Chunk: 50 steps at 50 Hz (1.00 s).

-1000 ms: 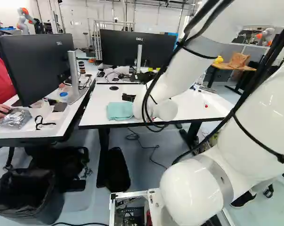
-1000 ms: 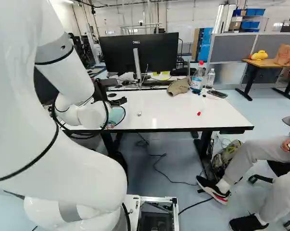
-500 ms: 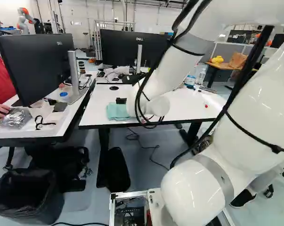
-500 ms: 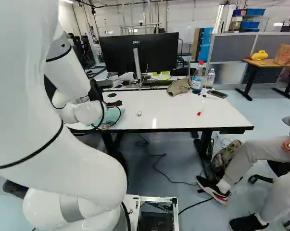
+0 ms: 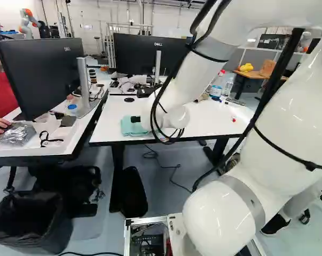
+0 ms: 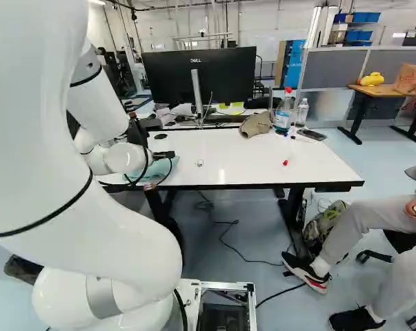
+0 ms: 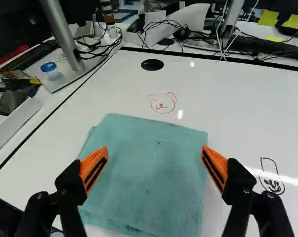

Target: Clean the table with the green towel

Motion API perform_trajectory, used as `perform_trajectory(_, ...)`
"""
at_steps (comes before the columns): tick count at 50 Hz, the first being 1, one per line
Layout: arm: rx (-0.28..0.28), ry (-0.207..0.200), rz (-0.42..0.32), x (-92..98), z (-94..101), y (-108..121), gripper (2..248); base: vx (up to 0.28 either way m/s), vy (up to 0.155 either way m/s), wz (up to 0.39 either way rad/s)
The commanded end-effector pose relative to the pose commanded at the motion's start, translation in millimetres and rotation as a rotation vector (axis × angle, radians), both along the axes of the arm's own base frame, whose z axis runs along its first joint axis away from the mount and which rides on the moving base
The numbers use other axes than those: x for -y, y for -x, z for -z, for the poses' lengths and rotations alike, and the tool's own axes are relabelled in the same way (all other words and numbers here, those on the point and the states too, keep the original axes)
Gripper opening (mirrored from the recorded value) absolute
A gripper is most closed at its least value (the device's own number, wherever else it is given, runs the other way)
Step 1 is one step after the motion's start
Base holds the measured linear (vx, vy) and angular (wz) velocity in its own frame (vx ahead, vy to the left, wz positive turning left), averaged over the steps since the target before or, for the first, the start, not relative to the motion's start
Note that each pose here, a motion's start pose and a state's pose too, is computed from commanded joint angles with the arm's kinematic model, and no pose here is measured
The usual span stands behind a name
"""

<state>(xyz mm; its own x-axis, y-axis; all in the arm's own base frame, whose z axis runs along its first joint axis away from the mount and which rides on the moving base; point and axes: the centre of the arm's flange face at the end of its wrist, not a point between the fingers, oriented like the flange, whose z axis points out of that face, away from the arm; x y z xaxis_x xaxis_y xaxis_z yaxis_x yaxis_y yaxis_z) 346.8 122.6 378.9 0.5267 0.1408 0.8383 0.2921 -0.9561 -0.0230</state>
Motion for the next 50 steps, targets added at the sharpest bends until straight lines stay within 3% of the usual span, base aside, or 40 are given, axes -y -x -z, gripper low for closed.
perform_trajectory(20,-0.093,0.019,0.003,-3.8,6.7,3.0,247,0.0,0.0,0.0)
perform_trajectory(41,-0.093,0.019,0.001,-4.2,6.7,3.0,247,0.0,0.0,0.0)
perform_trajectory(42,-0.093,0.019,0.001,-4.2,6.7,3.0,233,0.0,0.0,0.0)
perform_trajectory(46,-0.093,0.019,0.001,-4.2,6.7,3.0,233,0.0,0.0,0.0)
perform_trajectory(47,-0.093,0.019,0.001,-4.2,6.7,3.0,195,0.0,0.0,0.0)
perform_trajectory(50,-0.093,0.019,0.001,-4.2,6.7,3.0,195,0.0,0.0,0.0)
